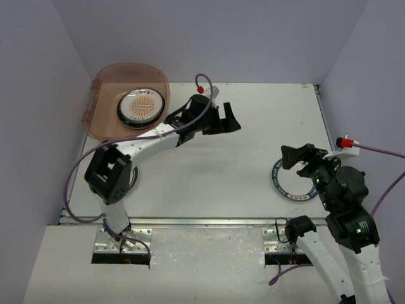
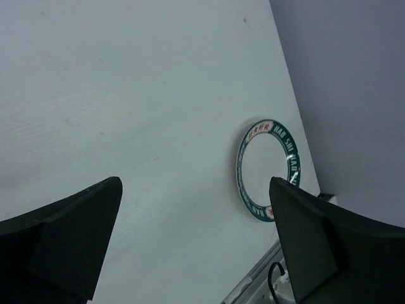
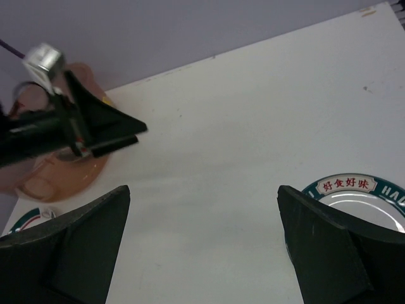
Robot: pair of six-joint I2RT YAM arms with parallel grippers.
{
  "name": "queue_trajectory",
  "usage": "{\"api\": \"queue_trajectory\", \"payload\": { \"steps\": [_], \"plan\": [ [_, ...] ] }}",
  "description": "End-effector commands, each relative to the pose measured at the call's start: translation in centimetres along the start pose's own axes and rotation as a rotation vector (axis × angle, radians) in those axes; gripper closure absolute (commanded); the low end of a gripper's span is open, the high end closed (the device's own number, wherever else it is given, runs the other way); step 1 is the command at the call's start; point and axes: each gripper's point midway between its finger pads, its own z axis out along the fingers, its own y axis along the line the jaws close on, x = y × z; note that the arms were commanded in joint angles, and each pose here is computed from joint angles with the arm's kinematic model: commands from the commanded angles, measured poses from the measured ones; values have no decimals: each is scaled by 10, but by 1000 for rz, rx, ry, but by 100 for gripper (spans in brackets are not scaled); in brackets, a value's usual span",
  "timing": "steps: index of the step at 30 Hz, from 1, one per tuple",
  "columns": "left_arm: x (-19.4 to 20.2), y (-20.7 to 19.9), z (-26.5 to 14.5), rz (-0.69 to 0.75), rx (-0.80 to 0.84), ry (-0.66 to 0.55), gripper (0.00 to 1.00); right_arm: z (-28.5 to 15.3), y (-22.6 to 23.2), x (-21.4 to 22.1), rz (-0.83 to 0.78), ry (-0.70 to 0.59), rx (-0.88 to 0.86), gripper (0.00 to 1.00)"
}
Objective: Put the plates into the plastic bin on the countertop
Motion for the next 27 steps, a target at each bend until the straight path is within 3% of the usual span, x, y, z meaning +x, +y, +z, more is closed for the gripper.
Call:
{"api": "queue_trajectory", "payload": {
  "steps": [1,4,8,16,22,25,27],
  "plan": [
    [68,-58,60,-51,248,133,0,-24,-12,-20,-43,-48,57,1],
    [102,-76,89,-105,329,216,0,-28,-16,-21,-68,-44,73,1],
    [157,-64,137,-149,255,328,1,-27,-16,-13,-89,-18,61,1],
    [223,-43,168,-172,183,459,13,-19,-10,-1,-115,0,5,1],
    [250,-35,184,-164,134,500,33,-14,-4,6,-127,18,-31,1],
    [263,-30,191,-165,108,526,51,-13,-3,8,-134,20,-43,1],
    [273,-31,196,-165,106,542,55,-13,-3,9,-136,22,-44,1]
  ]
}}
